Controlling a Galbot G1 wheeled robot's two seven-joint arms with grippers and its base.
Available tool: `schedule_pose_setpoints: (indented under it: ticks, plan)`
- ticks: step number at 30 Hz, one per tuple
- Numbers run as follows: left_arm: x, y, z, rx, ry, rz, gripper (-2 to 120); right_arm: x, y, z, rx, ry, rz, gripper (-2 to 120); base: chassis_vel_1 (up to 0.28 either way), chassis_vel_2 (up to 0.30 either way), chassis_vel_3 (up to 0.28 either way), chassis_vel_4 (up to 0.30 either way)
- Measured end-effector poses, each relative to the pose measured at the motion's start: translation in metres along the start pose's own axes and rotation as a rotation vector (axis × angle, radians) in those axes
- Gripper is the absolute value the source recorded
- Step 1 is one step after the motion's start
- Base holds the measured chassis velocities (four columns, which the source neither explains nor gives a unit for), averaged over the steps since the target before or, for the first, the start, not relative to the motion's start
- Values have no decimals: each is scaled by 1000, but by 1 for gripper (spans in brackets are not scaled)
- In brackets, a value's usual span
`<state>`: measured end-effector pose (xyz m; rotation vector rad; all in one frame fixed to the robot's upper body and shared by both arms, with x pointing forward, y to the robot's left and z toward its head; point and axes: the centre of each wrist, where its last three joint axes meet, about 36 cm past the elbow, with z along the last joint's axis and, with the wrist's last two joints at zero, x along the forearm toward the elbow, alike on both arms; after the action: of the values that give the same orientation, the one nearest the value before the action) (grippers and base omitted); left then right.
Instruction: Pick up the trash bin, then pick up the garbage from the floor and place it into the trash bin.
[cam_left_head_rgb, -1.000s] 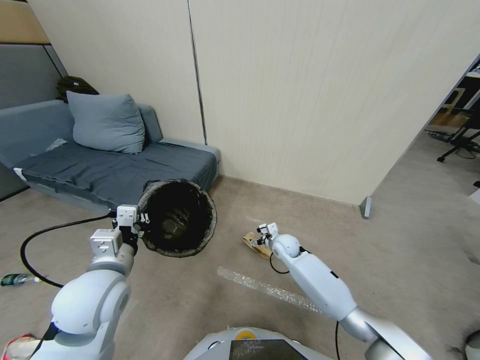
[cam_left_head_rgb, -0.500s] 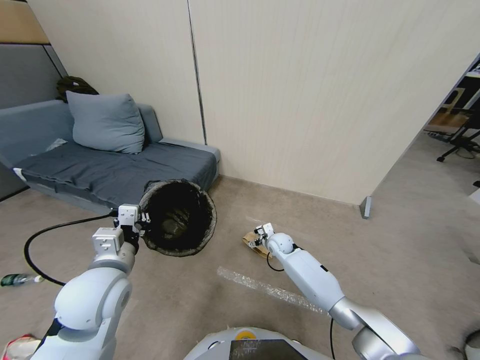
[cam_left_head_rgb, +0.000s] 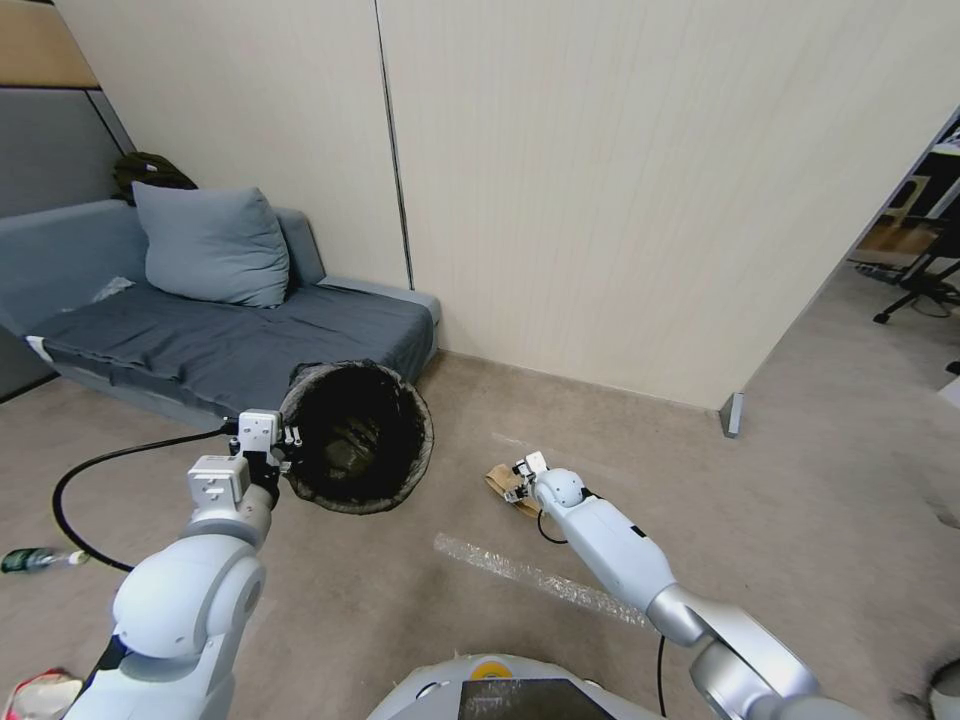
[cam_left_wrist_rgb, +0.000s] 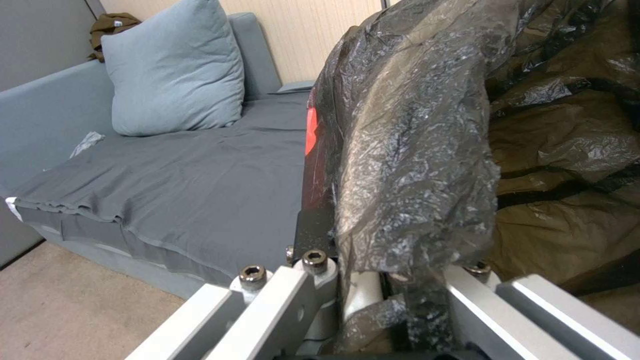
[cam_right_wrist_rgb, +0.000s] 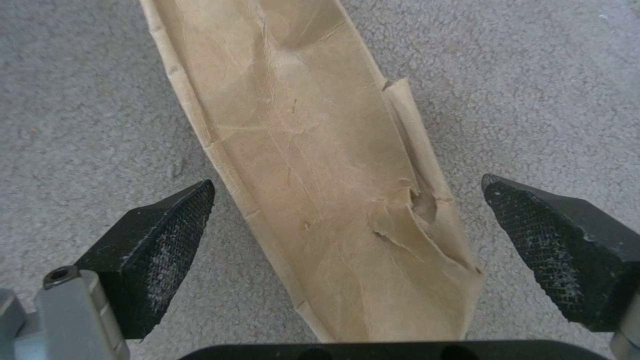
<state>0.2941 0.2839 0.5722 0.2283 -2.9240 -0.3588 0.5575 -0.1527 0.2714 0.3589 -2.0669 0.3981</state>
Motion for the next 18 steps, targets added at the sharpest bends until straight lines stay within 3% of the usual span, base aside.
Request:
schedule_pose_setpoints:
  ticks: [18]
  plan:
    - [-1, 0, 1, -4, 2, -5, 1, -21, -11, 4, 22, 31, 35, 97, 0, 0, 0, 0]
